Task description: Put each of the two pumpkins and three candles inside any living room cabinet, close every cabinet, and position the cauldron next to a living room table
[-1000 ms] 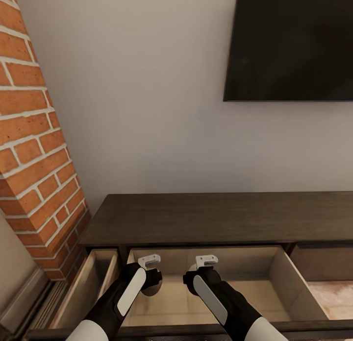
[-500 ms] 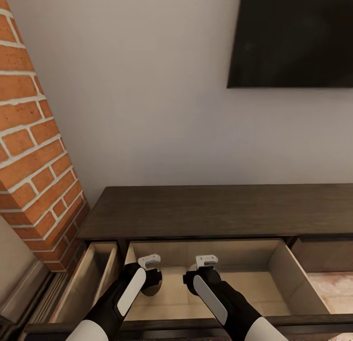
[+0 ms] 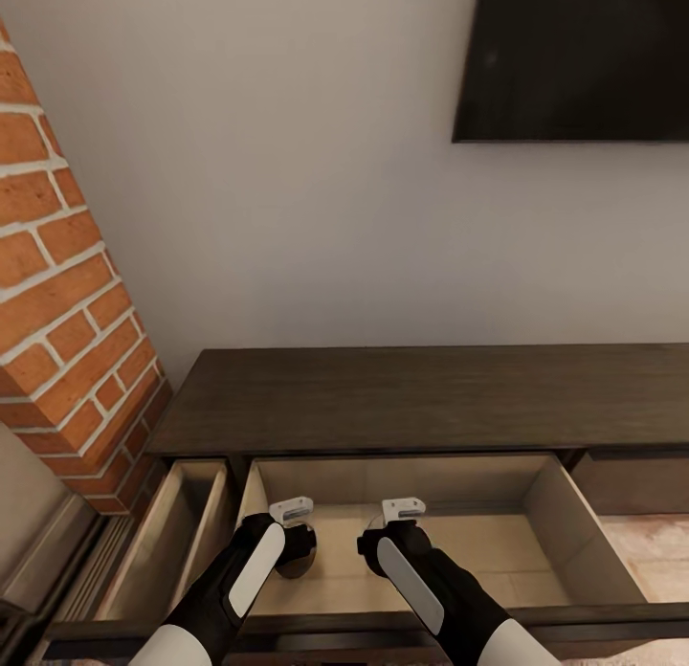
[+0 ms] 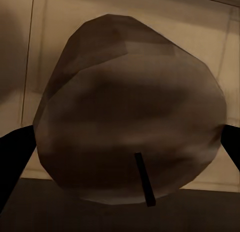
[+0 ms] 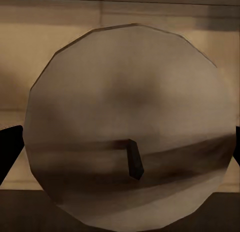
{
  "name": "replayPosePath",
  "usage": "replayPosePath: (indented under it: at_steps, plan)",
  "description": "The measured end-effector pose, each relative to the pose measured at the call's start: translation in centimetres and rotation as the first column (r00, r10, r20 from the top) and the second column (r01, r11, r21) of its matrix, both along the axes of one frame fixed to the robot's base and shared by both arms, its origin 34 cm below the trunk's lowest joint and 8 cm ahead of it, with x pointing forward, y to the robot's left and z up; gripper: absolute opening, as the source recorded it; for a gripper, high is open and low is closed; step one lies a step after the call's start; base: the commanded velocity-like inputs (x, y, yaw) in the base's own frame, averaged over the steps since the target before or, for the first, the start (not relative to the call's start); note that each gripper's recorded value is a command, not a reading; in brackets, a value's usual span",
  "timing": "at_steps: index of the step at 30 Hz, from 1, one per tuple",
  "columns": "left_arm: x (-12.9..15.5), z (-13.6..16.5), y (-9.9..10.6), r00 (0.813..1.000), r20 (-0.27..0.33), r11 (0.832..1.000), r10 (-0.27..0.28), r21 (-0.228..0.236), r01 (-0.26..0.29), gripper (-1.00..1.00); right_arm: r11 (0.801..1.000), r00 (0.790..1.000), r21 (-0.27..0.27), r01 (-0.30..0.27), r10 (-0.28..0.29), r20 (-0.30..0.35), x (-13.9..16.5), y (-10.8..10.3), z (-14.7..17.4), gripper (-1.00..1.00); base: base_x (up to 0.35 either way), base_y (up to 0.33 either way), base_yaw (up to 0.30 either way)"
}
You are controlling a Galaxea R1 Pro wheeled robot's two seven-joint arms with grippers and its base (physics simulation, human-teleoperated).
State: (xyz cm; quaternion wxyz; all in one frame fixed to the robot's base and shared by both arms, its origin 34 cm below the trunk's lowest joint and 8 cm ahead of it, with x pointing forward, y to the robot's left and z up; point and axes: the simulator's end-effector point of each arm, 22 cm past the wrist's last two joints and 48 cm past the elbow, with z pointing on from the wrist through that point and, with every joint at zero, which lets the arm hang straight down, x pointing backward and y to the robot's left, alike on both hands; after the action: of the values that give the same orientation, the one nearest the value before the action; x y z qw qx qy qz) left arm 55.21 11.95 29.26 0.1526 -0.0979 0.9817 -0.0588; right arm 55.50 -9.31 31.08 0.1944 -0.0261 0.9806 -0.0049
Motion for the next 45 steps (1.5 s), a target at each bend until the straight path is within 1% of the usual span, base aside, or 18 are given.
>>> replayPosePath:
  at_steps: [15,31,32,45]
  plan:
    - [-1.4,-3.0,0.0,0.998,-0.061,1.0,0.0,0.0,0.0,-1.0,1.0,0.998,-0.001,0.0,0.0,-0.061,-1.3,0.0,-3.0,-1.0,0.0,0.0,0.0]
    - [-1.4,-3.0,0.0,0.998,-0.061,1.0,0.0,0.002,0.0,-1.0,1.0,0.998,-0.002,-0.001,0.001,-0.059,-1.2,0.0,-3.0,-1.0,0.0,0.0,0.0]
    - [-1.4,-3.0,0.0,0.998,-0.061,1.0,0.0,0.002,0.0,1.0,1.0,0.998,-0.002,-0.001,0.001,-0.059,-1.2,0.0,-3.0,-1.0,0.0,0.0,0.0]
    - [-1.3,-3.0,0.1,0.998,-0.06,1.0,0.001,0.004,-0.001,1.0,1.0,0.998,-0.001,-0.001,0.0,-0.059,-1.2,0.0,-3.0,-1.0,0.0,0.0,0.0]
